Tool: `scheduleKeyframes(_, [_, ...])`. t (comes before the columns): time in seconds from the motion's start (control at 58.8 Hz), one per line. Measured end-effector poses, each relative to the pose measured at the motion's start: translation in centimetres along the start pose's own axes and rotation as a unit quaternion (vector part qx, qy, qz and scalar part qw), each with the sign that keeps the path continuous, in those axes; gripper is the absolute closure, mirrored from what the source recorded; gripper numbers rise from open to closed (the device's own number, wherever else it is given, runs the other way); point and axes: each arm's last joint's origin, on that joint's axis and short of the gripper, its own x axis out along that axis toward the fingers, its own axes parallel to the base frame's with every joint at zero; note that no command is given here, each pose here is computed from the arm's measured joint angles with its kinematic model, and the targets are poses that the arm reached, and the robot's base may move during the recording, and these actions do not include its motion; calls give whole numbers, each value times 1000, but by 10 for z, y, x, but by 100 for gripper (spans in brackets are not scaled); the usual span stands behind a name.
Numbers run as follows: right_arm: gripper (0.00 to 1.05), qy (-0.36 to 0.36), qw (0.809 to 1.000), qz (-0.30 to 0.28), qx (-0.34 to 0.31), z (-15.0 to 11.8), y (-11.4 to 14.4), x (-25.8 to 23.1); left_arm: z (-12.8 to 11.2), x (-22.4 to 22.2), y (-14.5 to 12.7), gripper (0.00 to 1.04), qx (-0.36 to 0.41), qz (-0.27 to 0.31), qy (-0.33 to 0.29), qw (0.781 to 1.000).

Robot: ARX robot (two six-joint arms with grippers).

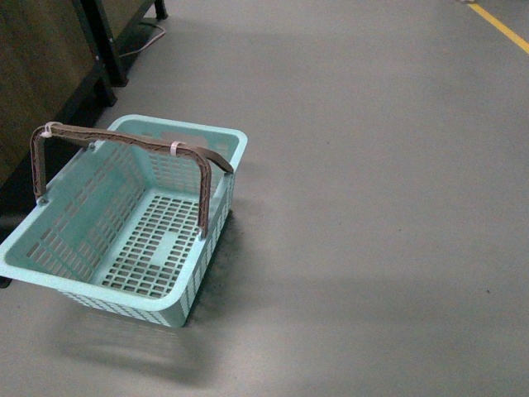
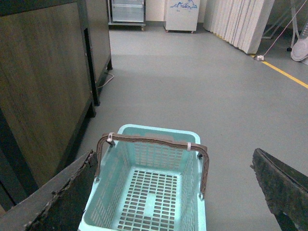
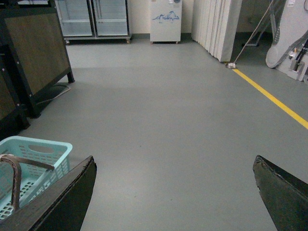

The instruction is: Pick mango and avocado into basket

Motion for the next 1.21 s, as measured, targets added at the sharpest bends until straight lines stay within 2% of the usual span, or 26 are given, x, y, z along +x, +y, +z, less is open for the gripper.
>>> scheduleKeyframes(0.425, [8,0,1000,0,0,0,0,0,-1,0,0,7,-5,6,5,1000])
scheduleKeyframes(0.476, [8,0,1000,0,0,0,0,0,-2,1,0,7,-39,65,79,994])
scheduleKeyframes(0.51, [8,0,1000,0,0,0,0,0,-1,5,1,7,-69,122,142,980])
scheduleKeyframes(0.595, [8,0,1000,0,0,0,0,0,5,20,6,7,-149,180,178,956])
scheduleKeyframes(0.646, [8,0,1000,0,0,0,0,0,18,39,12,7,-210,170,164,949])
scheduleKeyframes(0.731, [8,0,1000,0,0,0,0,0,36,67,24,7,-255,151,144,944])
scheduleKeyframes(0.85, [8,0,1000,0,0,0,0,0,41,102,34,7,-310,115,147,932])
scheduleKeyframes(0.969, [8,0,1000,0,0,0,0,0,23,141,38,7,-373,100,177,905])
scheduleKeyframes(1.207, [8,0,1000,0,0,0,0,0,-45,205,30,7,-474,123,235,839])
